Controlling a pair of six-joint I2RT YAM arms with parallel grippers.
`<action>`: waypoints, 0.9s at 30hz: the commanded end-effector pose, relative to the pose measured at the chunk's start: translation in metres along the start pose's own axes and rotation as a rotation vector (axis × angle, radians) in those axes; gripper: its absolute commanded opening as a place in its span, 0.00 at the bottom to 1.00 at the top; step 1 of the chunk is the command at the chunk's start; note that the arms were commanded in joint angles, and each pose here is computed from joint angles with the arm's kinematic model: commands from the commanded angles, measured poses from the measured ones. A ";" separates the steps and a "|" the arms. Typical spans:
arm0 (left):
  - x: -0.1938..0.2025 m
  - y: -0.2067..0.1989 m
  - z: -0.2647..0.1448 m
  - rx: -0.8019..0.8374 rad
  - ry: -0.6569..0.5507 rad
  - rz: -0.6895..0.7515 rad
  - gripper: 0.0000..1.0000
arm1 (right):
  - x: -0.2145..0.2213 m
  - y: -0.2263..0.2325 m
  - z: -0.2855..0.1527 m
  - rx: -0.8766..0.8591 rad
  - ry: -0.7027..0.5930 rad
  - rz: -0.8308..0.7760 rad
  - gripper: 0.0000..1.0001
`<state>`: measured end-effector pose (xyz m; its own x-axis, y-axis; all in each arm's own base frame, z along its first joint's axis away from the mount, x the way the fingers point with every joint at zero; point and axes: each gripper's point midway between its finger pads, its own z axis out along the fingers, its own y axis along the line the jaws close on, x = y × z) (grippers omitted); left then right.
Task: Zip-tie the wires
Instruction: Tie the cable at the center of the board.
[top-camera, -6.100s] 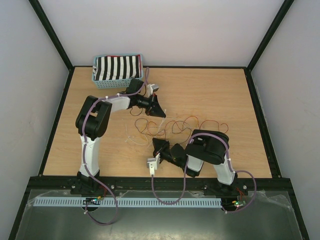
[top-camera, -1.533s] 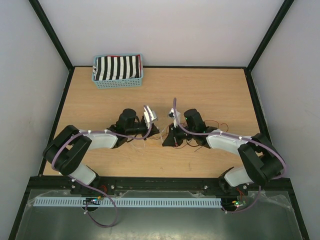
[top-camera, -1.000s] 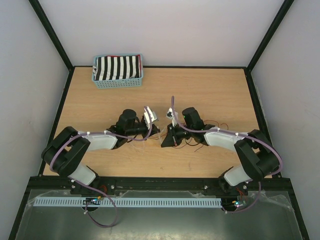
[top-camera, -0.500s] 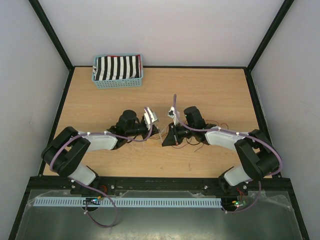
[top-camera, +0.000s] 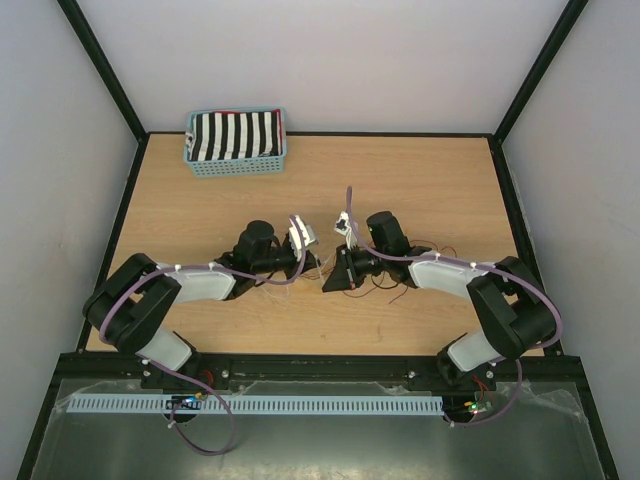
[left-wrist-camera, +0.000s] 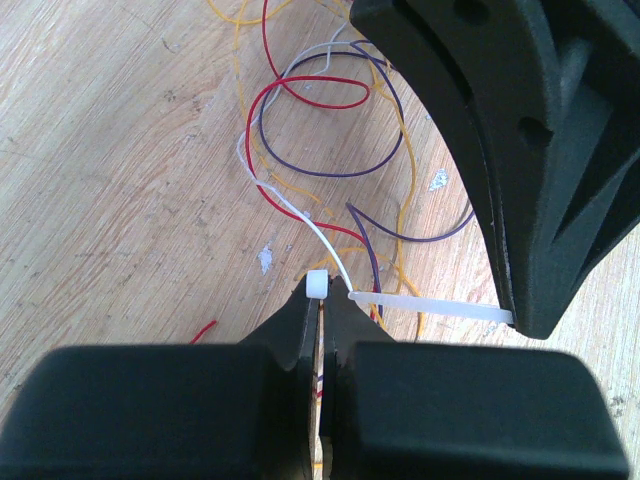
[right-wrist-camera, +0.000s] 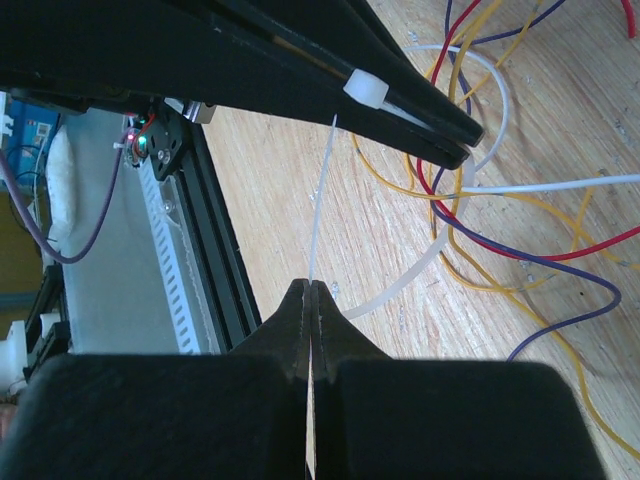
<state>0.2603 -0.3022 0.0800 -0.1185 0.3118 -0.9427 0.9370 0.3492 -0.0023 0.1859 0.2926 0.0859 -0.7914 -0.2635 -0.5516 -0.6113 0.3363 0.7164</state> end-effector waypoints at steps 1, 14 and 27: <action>-0.012 -0.001 -0.002 -0.003 -0.040 0.045 0.00 | -0.012 0.007 0.000 -0.030 -0.018 -0.018 0.00; -0.013 -0.001 -0.002 0.000 -0.042 0.048 0.00 | -0.016 0.001 -0.001 -0.015 -0.030 0.002 0.00; -0.011 -0.002 0.000 -0.002 -0.036 0.041 0.00 | -0.016 0.006 -0.002 -0.039 -0.029 -0.001 0.00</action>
<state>0.2601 -0.3026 0.0799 -0.1112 0.3153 -0.9424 0.9377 0.3475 0.0056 0.1902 0.2912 0.0856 -0.8111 -0.2444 -0.5314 -0.5849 0.3475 0.7329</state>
